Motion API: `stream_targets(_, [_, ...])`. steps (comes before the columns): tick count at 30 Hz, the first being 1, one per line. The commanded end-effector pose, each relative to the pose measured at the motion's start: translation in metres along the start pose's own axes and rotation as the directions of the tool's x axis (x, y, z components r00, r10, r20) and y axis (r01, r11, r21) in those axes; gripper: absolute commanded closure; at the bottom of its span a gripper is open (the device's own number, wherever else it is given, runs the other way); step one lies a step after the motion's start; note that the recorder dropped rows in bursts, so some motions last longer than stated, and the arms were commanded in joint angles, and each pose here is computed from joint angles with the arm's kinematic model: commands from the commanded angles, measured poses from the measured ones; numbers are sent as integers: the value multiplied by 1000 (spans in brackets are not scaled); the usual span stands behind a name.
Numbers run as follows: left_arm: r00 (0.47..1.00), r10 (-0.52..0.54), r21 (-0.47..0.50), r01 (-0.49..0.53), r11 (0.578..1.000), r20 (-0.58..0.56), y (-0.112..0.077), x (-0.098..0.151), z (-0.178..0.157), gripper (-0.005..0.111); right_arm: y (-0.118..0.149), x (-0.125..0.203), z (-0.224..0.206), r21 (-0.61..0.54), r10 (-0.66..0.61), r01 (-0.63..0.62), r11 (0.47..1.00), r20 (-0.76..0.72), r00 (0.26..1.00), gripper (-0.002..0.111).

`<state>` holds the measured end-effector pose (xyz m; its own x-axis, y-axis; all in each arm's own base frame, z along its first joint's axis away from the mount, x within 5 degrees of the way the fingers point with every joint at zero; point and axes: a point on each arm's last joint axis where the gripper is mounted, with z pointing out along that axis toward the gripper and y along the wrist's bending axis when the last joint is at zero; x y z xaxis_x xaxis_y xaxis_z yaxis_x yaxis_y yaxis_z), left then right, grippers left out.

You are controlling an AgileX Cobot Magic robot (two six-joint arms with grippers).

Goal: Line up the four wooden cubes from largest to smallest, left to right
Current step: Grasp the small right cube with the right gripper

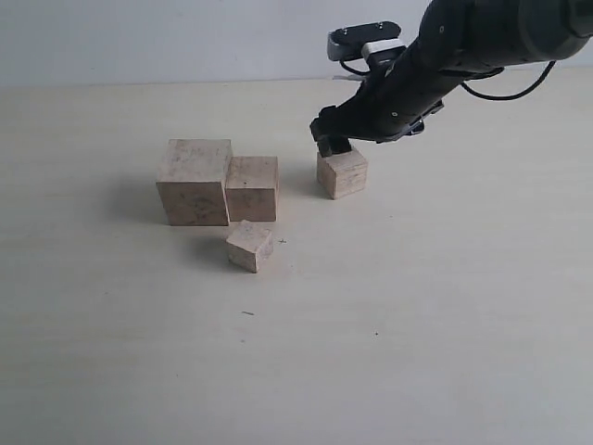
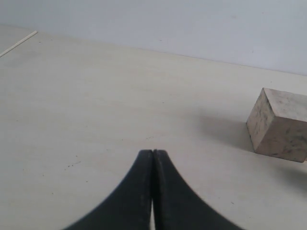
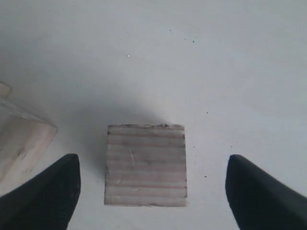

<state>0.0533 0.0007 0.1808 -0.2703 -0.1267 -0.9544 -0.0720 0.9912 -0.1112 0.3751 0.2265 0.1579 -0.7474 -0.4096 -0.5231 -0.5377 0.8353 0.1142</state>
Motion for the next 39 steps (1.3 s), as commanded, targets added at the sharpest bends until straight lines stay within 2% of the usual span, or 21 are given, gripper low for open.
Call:
stream_targets(1, [1000, 5, 4, -5, 1000, 11, 0, 0, 0, 107, 7, 4, 10, -8, -59, 59, 998, -5, 998, 30])
stream_targets(5, [1000, 5, 4, -5, 1000, 11, 0, 0, 0, 107, 13, 8, 20, -4, -112, 112, 994, -14, 994, 30])
stream_targets(16, [1000, 5, 4, -5, 1000, 11, 0, 0, 0, 107, 10, 20, 40, 0, -117, 117, 993, -64, 991, 31])
stream_targets(18, [1000, 5, 4, -5, 1000, 11, 0, 0, 0, 107, 9, 19, 40, 3, -90, 91, 996, -61, 994, 48])
stream_targets(19, [1000, 5, 4, -5, 1000, 11, 0, 0, 0, 107, 10, 17, 36, 4, -69, 70, 998, -55, 996, 66])
stream_targets(23, [1000, 5, 4, -5, 1000, 11, 0, 0, 0, 107, 13, 11, 21, -6, -87, 87, 996, -47, 995, 108])
stream_targets(25, [1000, 5, 4, -5, 1000, 11, 0, 0, 0, 107, 14, 7, 11, -10, -167, 166, 986, -32, 985, 108])
stream_targets(26, [1000, 5, 4, -5, 1000, 11, 0, 0, 0, 107, 15, 5, 6, -15, -245, 245, 969, -29, 969, 108])
stream_targets(28, [1000, 5, 4, -5, 1000, 11, 0, 0, 0, 107, 18, 4, -7, -52, -511, 509, 859, -44, 858, 108])
stream_targets(30, [1000, 5, 4, -5, 1000, 11, 0, 0, 0, 107, 22, 13, -10, -164, -718, 702, 693, -71, 692, 108])
stream_targets(32, [1000, 5, 4, -5, 1000, 11, 0, 0, 0, 107, 27, 22, -9, -275, -830, 792, 545, -43, 557, 108])
stream_targets(35, [1000, 5, 4, -5, 1000, 11, 0, 0, 0, 107, 28, 30, -1, -358, -907, 852, 382, 30, 420, 108])
stream_targets(37, [1000, 5, 4, -5, 1000, 11, 0, 0, 0, 107, 27, 31, 5, -346, -924, 873, 343, 40, 379, 108])
stream_targets(39, [1000, 5, 4, -5, 1000, 11, 0, 0, 0, 107, 25, 30, 10, -315, -923, 881, 353, 38, 384, 108])
